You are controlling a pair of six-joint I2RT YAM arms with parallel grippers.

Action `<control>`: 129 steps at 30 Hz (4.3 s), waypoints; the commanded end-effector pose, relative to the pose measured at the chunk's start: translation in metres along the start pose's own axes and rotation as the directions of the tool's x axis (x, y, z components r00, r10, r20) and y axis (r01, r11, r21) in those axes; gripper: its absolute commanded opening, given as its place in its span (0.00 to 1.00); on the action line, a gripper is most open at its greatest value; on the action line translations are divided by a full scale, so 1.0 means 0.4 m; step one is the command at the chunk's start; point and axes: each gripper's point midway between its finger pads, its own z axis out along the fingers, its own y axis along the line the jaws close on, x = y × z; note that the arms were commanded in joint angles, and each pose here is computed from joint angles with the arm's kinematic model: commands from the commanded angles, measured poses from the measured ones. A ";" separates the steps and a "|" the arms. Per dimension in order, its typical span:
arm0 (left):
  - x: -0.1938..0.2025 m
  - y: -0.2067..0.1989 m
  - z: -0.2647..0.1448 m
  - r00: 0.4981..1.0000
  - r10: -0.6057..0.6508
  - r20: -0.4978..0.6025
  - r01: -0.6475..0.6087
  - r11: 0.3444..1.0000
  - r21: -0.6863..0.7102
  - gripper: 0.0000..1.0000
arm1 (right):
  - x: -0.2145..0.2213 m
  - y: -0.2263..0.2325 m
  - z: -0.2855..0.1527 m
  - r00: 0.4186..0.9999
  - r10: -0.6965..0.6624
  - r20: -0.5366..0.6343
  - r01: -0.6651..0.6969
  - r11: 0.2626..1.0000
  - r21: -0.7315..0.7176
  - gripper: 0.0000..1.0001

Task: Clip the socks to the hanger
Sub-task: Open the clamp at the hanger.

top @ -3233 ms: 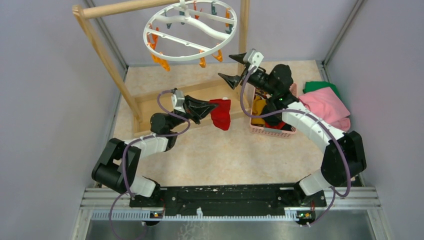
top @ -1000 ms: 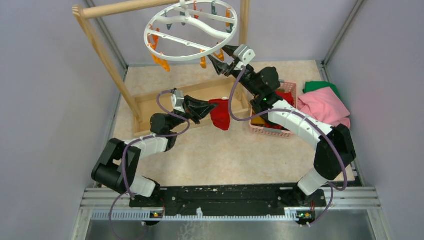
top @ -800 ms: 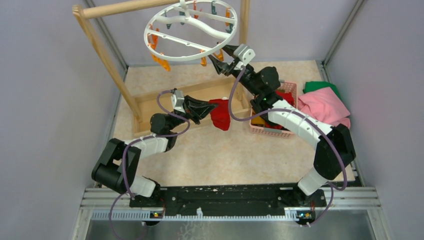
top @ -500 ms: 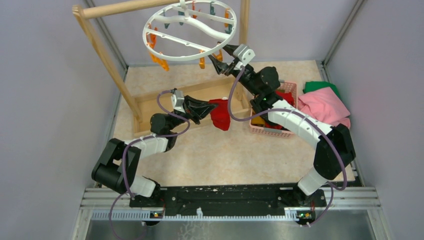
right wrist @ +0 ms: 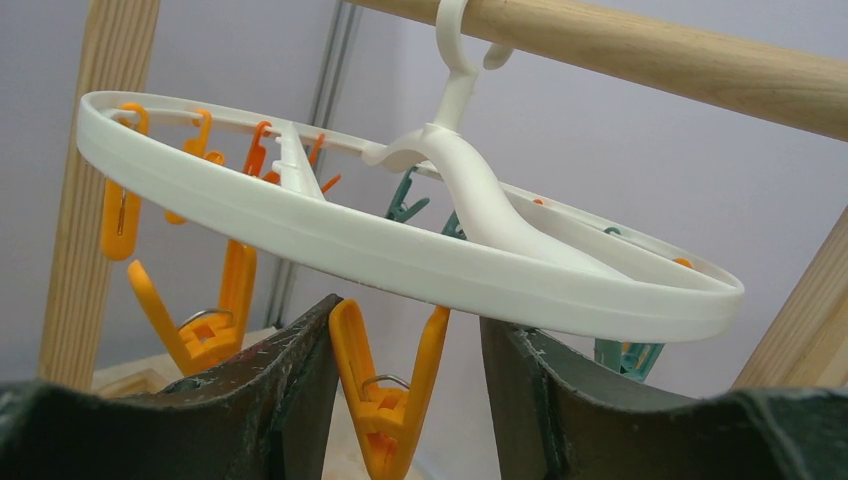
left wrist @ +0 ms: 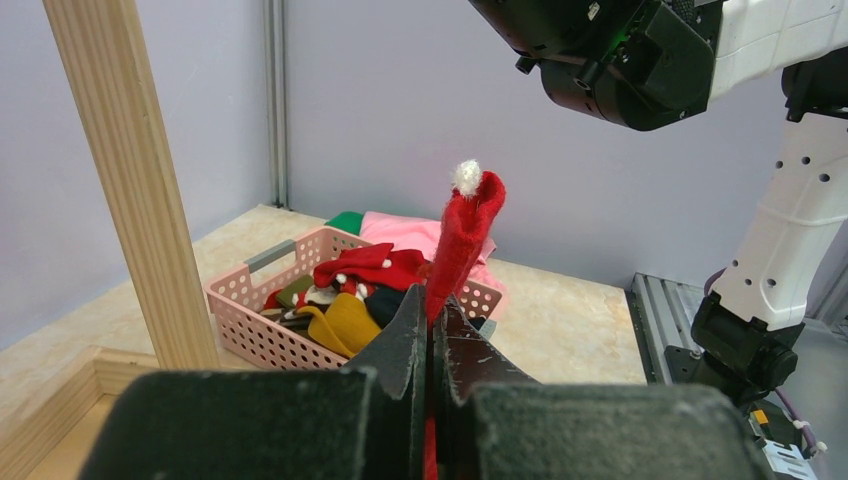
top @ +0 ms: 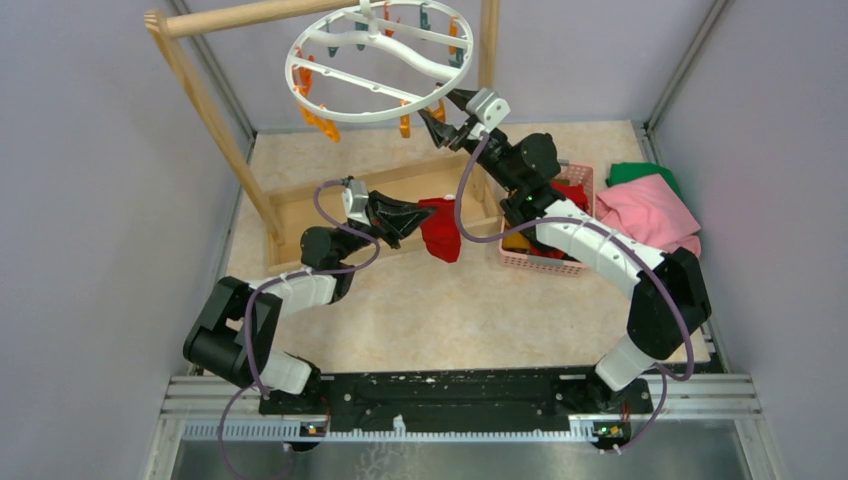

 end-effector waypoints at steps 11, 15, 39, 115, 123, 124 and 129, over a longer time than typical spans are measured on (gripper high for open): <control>-0.125 -0.070 0.005 0.963 0.187 0.196 -0.209 0.973 0.097 0.00 | -0.089 -0.016 0.019 0.997 -0.009 0.076 0.008 1.000 0.024 0.37; -0.127 -0.069 0.005 0.962 0.187 0.198 -0.209 0.973 0.095 0.00 | -0.093 -0.009 0.020 0.997 -0.003 0.080 0.002 1.000 0.011 0.28; -0.140 -0.056 0.013 0.968 0.125 0.218 -0.145 0.987 0.076 0.00 | -0.074 0.029 0.001 0.974 0.226 -0.035 -0.229 0.962 -0.149 0.12; -0.133 -0.062 0.003 0.970 0.122 0.212 -0.140 0.988 0.070 0.00 | -0.038 -0.058 -0.087 0.995 -0.102 0.002 0.102 0.995 -0.019 0.69; -0.136 -0.061 0.006 0.970 0.116 0.213 -0.134 0.988 0.074 0.00 | -0.034 -0.070 -0.106 0.994 -0.107 -0.012 0.107 0.994 -0.002 0.70; -0.135 -0.062 0.006 0.971 0.114 0.212 -0.133 0.988 0.076 0.00 | -0.035 -0.073 -0.108 0.994 -0.109 -0.013 0.109 0.994 0.001 0.71; -0.137 -0.064 0.006 0.970 0.113 0.213 -0.133 0.988 0.078 0.00 | -0.031 -0.086 -0.116 0.993 -0.111 -0.031 0.111 0.994 0.006 0.72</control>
